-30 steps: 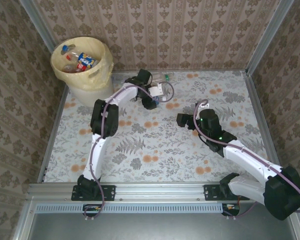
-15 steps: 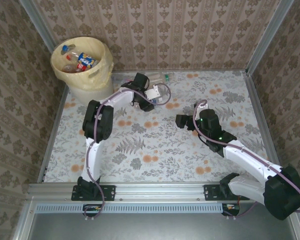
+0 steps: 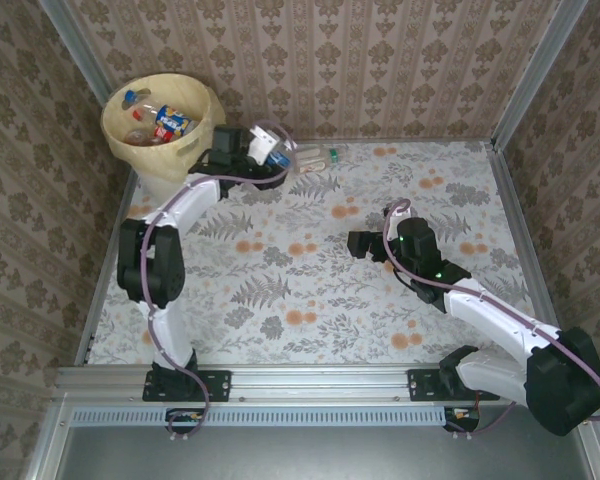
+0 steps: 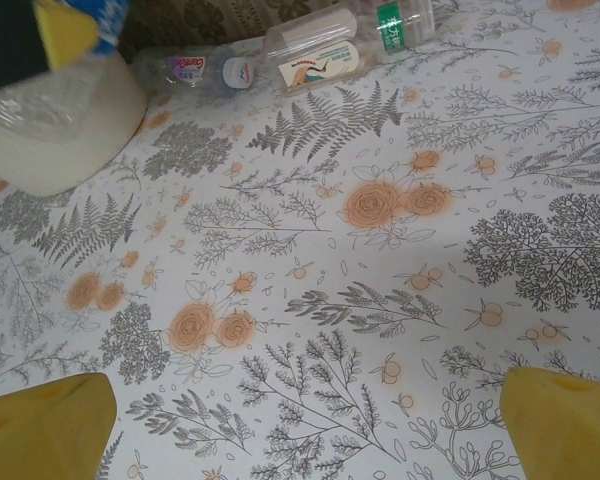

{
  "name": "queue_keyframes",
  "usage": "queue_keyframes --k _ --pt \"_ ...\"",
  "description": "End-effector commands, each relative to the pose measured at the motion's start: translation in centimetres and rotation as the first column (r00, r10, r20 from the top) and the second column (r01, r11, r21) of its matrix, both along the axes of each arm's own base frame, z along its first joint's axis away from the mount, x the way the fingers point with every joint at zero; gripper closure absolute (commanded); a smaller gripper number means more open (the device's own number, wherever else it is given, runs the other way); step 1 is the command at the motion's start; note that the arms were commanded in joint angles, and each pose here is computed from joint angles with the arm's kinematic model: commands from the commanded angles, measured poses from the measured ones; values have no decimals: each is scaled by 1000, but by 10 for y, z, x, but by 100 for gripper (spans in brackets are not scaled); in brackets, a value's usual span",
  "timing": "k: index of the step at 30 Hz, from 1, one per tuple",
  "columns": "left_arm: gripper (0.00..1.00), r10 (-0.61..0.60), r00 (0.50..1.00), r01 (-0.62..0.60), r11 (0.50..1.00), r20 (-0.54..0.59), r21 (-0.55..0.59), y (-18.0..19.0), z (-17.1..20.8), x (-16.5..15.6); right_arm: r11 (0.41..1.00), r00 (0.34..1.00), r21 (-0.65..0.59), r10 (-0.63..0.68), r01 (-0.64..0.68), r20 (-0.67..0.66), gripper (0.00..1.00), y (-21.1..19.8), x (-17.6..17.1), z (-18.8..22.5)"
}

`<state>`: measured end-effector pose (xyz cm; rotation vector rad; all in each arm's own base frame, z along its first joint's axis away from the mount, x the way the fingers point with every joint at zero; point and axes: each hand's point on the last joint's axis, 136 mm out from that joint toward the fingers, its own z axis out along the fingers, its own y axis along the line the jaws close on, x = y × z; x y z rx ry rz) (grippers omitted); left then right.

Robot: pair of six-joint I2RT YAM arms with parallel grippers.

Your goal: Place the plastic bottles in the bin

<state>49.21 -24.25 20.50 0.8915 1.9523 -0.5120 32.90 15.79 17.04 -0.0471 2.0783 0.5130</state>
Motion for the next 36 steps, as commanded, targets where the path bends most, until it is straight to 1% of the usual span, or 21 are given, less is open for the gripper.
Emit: queue_keyframes --k 1,7,11,13,15,18,22,26,29,31,36 --pt "49 -30 999 33 978 15 -205 -8 54 -11 1000 999 26 15 -16 47 0 4 4 15" --pt "49 19 998 -4 965 56 -261 5 99 -21 999 998 33 15 -17 57 0 5 4 19" --pt "50 107 991 -79 949 77 -304 20 132 -22 999 998 39 13 -16 65 0 4 4 23" --pt "51 165 981 -123 936 100 -331 29 156 -23 999 997 41 11 -14 72 0 4 3 24" --pt "51 194 971 -132 924 143 -359 34 180 -27 999 997 40 7 -10 76 0 3 3 24" --pt "51 243 943 -135 903 227 -407 42 216 -33 999 996 33 9 -12 88 0 3 5 27" --pt "52 363 882 -202 867 299 -456 62 253 -27 999 995 31 22 -25 99 0 7 9 33" --pt "52 495 810 -283 800 314 -529 90 281 -14 999 995 43 26 -31 99 0 9 10 33" --pt "52 581 754 -326 735 306 -594 114 298 -2 999 996 48 20 -24 91 0 8 9 29" --pt "52 634 723 -356 683 275 -638 129 303 9 999 996 50 16 -20 85 0 7 8 27" --pt "50 744 641 -455 564 186 -689 165 304 41 999 997 46 10 -14 82 0 5 6 25"
